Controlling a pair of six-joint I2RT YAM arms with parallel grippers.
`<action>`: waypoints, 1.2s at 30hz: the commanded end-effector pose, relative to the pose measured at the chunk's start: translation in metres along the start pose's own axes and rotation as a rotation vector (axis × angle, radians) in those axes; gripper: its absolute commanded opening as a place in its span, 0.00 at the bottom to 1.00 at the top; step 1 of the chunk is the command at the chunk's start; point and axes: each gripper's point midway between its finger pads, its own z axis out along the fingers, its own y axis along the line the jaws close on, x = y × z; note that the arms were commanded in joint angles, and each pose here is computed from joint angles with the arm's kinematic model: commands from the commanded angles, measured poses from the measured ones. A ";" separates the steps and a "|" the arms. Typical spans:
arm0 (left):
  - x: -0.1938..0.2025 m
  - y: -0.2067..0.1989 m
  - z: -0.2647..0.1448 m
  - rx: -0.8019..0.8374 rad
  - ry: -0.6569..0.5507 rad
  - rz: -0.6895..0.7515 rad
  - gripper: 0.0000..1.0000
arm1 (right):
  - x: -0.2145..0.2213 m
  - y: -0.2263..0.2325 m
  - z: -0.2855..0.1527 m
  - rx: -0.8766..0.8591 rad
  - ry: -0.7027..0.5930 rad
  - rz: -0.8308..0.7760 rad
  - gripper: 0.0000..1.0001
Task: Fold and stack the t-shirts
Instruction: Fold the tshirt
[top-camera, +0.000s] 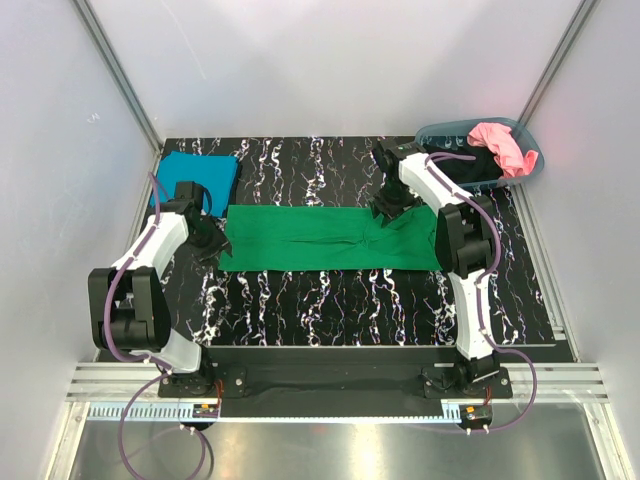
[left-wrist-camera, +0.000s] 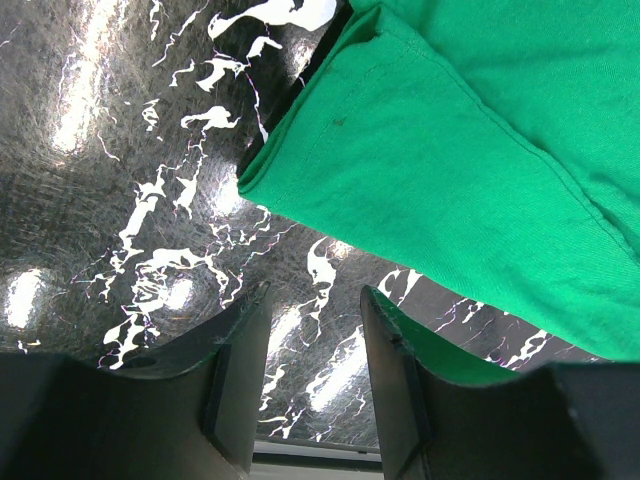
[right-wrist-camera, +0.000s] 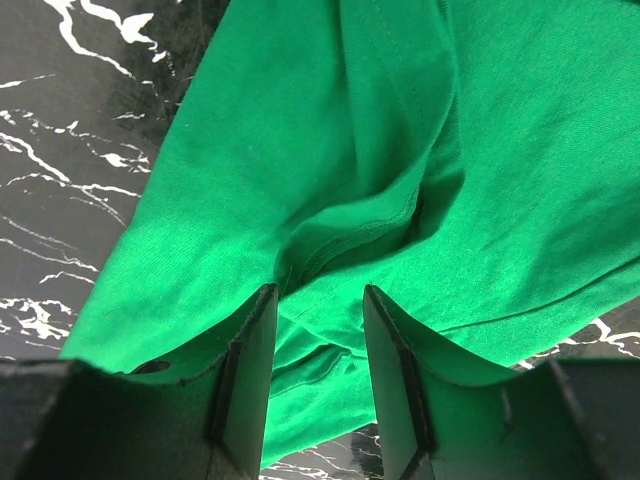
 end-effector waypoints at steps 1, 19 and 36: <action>-0.010 -0.006 -0.007 0.027 -0.047 0.021 0.45 | -0.005 -0.002 0.003 0.028 -0.013 0.031 0.48; -0.011 -0.005 -0.005 0.020 -0.049 0.023 0.45 | 0.000 0.000 0.010 0.037 0.016 0.038 0.46; -0.013 -0.006 -0.003 0.021 -0.048 0.021 0.45 | -0.006 0.038 -0.011 -0.128 -0.019 -0.045 0.06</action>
